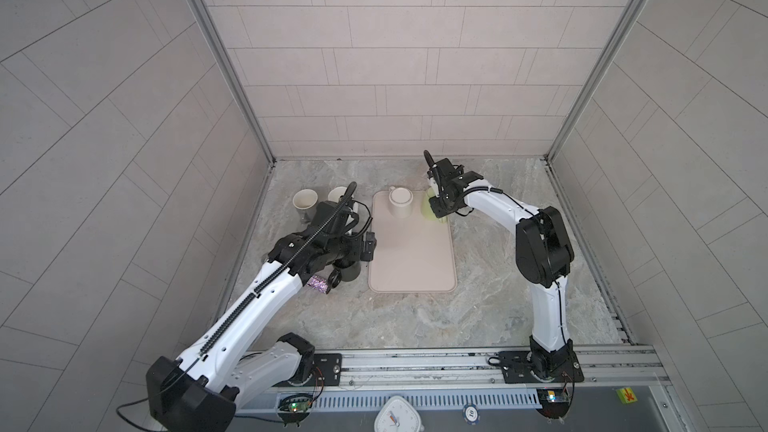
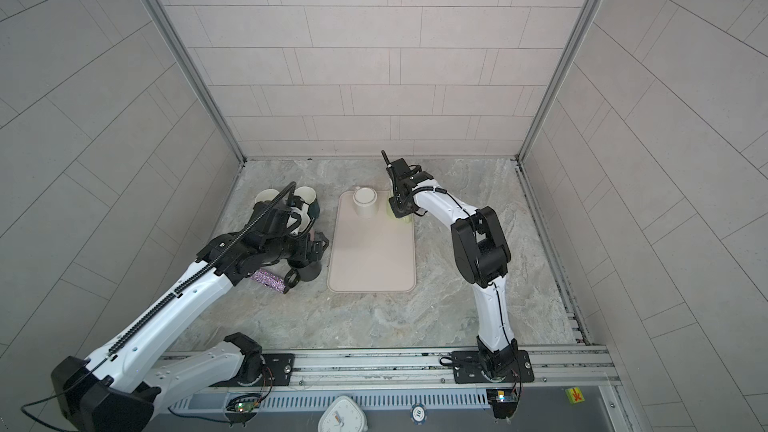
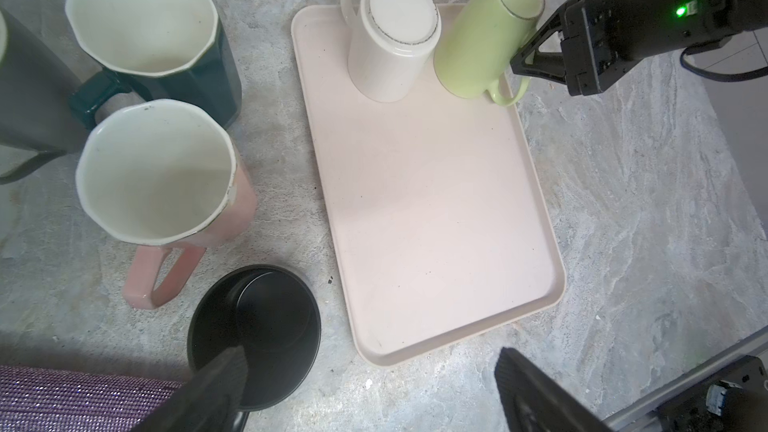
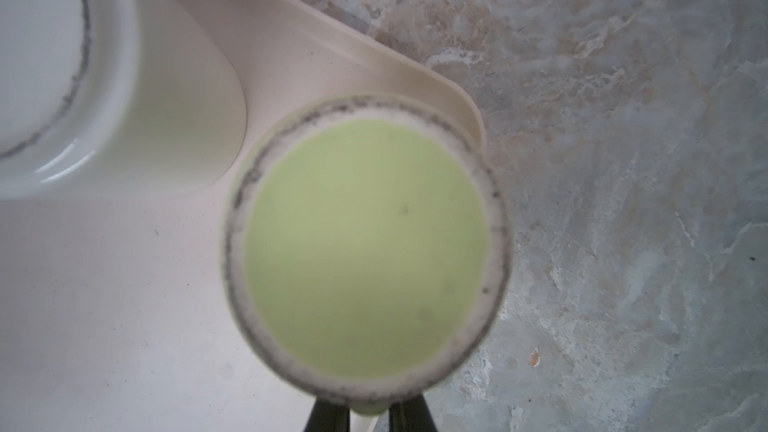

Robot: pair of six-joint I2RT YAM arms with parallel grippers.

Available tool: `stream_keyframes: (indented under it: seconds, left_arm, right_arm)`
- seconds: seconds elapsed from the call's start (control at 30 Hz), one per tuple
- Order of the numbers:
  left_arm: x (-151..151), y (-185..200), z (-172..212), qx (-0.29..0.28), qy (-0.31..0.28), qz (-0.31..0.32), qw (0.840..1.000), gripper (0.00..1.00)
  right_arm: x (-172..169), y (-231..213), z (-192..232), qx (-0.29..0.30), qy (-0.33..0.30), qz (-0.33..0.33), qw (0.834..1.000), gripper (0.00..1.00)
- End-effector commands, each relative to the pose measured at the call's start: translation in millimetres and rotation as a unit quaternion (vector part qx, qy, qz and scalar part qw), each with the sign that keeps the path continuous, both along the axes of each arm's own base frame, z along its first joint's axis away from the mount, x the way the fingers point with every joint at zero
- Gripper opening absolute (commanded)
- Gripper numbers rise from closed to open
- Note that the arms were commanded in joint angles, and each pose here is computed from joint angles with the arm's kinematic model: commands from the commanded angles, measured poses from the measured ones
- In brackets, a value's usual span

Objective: Turn the mug right side up
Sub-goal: 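Lower the right gripper onto the upside-down light-green mug and close on it, then lift the green mug with the right gripper while the left gripper reaches toward it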

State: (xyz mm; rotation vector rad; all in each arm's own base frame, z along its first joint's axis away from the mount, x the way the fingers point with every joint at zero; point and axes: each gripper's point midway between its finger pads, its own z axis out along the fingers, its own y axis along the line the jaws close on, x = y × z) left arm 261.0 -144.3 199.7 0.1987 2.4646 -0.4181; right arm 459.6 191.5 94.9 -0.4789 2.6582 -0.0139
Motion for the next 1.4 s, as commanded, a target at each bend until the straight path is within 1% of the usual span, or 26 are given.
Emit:
stream_keyframes:
  seconds: [0.0,0.07,0.17,0.23,0.37,0.43,0.53,0.7,0.83,0.93,0.97,1.03,1.13,1.2,1.3,1.37]
  left_arm:
    - [2.0,-6.6,-3.1,-0.026,0.001,0.001,1.000,1.00]
    - [4.1,-9.4,-4.5,-0.035,0.003,0.004,0.999,1.00]
    - [6.9,-6.9,-4.9,-0.035,0.000,0.017,0.999,1.00]
    - [8.6,-6.4,-1.8,-0.044,-0.012,0.025,0.999,1.00]
    - [12.6,-10.8,1.6,-0.085,-0.034,0.042,0.995,1.00]
    - [15.4,-15.7,0.3,-0.102,-0.033,0.042,0.993,1.00]
    - [18.1,-28.3,-4.0,-0.126,-0.016,0.030,0.991,1.00]
    - [22.8,-42.2,-2.8,-0.163,-0.010,0.023,0.986,1.00]
    - [31.2,-55.1,8.3,-0.220,-0.021,0.025,0.975,0.99]
    - [38.4,-64.2,17.2,-0.247,-0.030,0.025,0.968,0.96]
    - [41.0,-66.8,21.5,-0.257,-0.034,0.026,0.965,0.96]
    - [45.1,-72.7,29.7,-0.284,-0.040,0.027,0.957,0.94]
    - [52.1,-81.1,42.1,-0.323,-0.054,0.025,0.945,0.93]
    - [56.3,-88.2,48.6,-0.343,-0.063,0.015,0.937,0.89]
    - [61.0,-96.9,55.1,-0.356,-0.076,0.005,0.932,0.85]
    - [63.3,-103.3,61.0,-0.371,-0.083,-0.005,0.925,0.82]
  right_arm:
    - [-3.2,3.6,16.5,0.020,-0.006,-0.001,1.000,0.00]
    - [-4.8,6.2,24.7,0.038,-0.016,-0.003,0.999,0.00]
    - [-9.0,13.6,37.5,0.083,-0.028,-0.002,0.996,0.00]
    - [-12.1,17.3,45.5,0.116,-0.034,-0.007,0.993,0.00]
    - [-18.4,20.4,60.5,0.152,-0.048,-0.009,0.987,0.00]
    - [-21.4,22.3,68.8,0.170,-0.056,-0.009,0.984,0.00]
    - [-25.8,24.7,80.8,0.211,-0.064,-0.014,0.975,0.00]
    - [-33.8,28.3,109.2,0.282,-0.094,-0.011,0.955,0.00]
    - [-41.3,26.0,132.5,0.310,-0.131,-0.012,0.941,0.00]
    - [-47.1,23.6,153.1,0.339,-0.164,-0.014,0.926,0.00]
    - [-49.2,23.1,162.7,0.354,-0.181,-0.016,0.917,0.00]
    - [-54.5,22.5,176.2,0.377,-0.195,-0.016,0.905,0.00]
    - [-61.8,22.5,188.1,0.399,-0.201,-0.018,0.894,0.00]
    - [-67.0,23.3,194.9,0.419,-0.202,-0.018,0.885,0.00]
    - [-75.0,25.4,205.5,0.449,-0.205,-0.014,0.870,0.00]
    - [-79.9,26.0,211.9,0.460,-0.205,-0.012,0.864,0.00]
